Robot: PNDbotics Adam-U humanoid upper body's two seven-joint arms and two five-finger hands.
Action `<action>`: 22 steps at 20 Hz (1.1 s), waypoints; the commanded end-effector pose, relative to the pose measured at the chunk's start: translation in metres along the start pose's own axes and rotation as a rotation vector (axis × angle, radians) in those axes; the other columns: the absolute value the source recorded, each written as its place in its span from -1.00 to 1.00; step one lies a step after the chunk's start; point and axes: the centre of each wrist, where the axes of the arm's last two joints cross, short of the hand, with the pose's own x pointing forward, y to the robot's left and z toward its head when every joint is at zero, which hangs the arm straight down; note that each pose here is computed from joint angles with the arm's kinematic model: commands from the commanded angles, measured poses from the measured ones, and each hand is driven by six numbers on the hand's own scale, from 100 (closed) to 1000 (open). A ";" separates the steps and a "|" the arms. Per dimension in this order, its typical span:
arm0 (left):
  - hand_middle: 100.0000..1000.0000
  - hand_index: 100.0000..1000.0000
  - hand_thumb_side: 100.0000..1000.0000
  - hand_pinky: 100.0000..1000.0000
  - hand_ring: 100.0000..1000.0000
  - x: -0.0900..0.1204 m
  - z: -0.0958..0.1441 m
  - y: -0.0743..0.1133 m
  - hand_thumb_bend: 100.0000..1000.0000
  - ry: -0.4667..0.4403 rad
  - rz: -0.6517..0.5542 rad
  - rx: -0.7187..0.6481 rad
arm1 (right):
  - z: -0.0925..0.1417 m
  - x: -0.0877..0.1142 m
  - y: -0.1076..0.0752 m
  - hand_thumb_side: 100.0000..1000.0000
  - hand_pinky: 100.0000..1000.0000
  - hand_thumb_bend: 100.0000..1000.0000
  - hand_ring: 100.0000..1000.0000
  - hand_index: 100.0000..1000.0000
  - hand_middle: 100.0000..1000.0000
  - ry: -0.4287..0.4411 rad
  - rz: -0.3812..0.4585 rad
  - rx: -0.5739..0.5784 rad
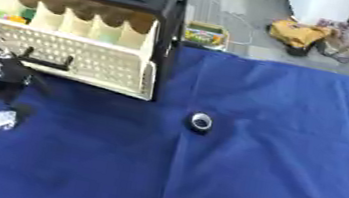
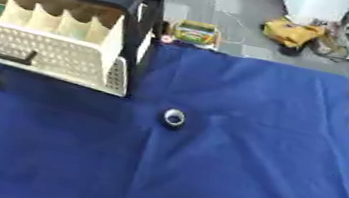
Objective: Pick up objects from table and place into drawer.
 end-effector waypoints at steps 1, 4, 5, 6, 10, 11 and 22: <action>0.00 0.87 1.00 -0.78 0.12 0.002 0.003 0.003 -1.00 0.031 0.033 -0.040 | -0.004 0.003 -0.013 0.74 -0.08 -0.38 0.18 0.61 0.20 -0.016 -0.002 -0.041; -0.04 0.83 1.00 -0.74 0.13 0.004 0.001 0.003 -1.00 0.048 0.075 -0.063 | -0.004 0.002 -0.014 0.74 -0.08 -0.38 0.18 0.61 0.20 -0.014 -0.004 -0.043; -0.02 0.83 1.00 -0.74 0.14 0.004 0.000 0.004 -1.00 0.056 0.083 -0.067 | -0.004 0.003 -0.015 0.74 -0.08 -0.38 0.18 0.61 0.20 -0.016 -0.005 -0.045; 0.00 0.82 1.00 -0.73 0.14 0.005 0.000 0.006 -1.00 0.067 0.086 -0.066 | -0.004 0.002 -0.015 0.73 -0.08 -0.38 0.18 0.61 0.20 -0.016 -0.005 -0.047; 0.00 0.82 1.00 -0.87 0.10 0.007 -0.001 0.014 -1.00 0.113 0.082 -0.036 | -0.004 0.000 -0.016 0.69 -0.08 -0.37 0.18 0.60 0.19 -0.009 -0.001 -0.051; -0.01 0.82 1.00 -0.90 0.06 0.007 -0.001 0.016 -1.00 0.122 0.078 -0.021 | -0.003 -0.001 -0.016 0.69 -0.08 -0.36 0.18 0.60 0.19 -0.006 0.000 -0.051; -0.19 0.63 1.00 -1.00 -0.34 0.011 0.001 0.037 -1.00 0.218 0.018 0.120 | -0.003 -0.011 -0.018 0.64 -0.11 -0.32 0.16 0.58 0.17 0.031 0.002 -0.051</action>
